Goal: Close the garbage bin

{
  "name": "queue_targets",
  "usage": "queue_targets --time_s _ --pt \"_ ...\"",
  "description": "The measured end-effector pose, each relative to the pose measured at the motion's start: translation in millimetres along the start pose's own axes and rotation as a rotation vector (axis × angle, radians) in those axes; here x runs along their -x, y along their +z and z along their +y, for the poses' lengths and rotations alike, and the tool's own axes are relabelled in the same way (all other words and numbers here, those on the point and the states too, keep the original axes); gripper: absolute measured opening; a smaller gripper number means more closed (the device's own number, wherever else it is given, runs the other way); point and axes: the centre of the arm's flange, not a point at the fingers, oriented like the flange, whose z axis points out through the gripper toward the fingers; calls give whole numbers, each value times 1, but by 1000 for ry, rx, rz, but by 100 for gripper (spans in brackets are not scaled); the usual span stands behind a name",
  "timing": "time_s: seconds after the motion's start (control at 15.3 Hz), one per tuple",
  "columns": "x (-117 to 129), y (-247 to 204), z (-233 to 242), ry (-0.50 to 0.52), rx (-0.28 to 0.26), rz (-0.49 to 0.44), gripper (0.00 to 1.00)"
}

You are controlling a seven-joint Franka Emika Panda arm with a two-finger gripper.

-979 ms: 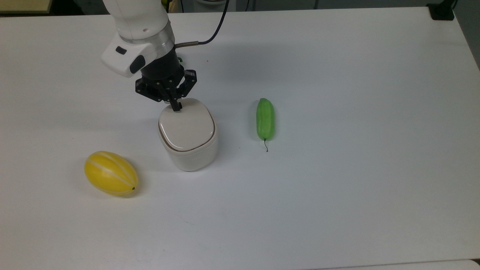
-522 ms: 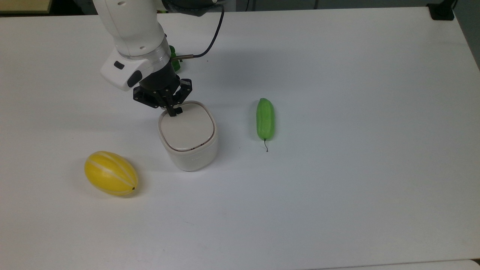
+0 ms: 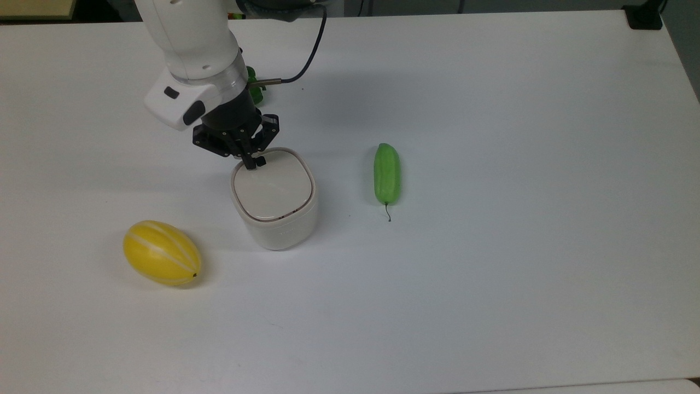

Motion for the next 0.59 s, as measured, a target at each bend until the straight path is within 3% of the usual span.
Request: queue_targets --time_s 0.33,0.59 --pt "22 -60 17 99 -8 -25 3" --pt "67 -124 45 157 -36 -92 20"
